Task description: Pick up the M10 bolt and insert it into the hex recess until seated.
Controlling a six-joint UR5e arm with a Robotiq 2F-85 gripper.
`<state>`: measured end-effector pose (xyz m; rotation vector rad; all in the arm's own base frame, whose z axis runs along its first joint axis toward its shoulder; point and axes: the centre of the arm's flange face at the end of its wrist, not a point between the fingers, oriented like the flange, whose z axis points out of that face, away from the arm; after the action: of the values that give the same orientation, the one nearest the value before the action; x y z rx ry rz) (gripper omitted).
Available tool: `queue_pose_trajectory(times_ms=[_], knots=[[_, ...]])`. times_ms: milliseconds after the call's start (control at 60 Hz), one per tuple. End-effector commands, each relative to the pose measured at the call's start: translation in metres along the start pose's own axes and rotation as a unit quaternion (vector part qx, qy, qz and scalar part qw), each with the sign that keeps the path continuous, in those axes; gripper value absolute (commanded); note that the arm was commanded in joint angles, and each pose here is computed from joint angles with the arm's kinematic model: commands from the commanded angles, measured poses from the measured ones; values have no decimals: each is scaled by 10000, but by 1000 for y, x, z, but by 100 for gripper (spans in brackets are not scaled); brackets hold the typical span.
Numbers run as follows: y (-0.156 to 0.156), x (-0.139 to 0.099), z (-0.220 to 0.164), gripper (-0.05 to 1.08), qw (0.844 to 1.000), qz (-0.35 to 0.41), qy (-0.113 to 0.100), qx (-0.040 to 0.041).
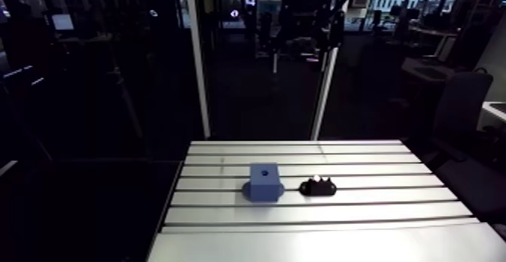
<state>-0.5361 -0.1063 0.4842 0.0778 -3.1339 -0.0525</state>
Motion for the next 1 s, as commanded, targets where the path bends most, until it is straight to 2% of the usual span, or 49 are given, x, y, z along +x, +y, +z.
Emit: queue_pose_trajectory(times_ms=[17,500,583,633,817,1000], knots=[[0,0,2,1,10000,-9,-25,2],[0,0,8,1,10000,12,-70,-15],[1,1,11,1,10000,7,-8,-22],[2,1,15,1,10000,9,36,-55],[7,-1,28,1,10000,25,44,-58],[14,-2,40,1,9998,72,146,-72]])
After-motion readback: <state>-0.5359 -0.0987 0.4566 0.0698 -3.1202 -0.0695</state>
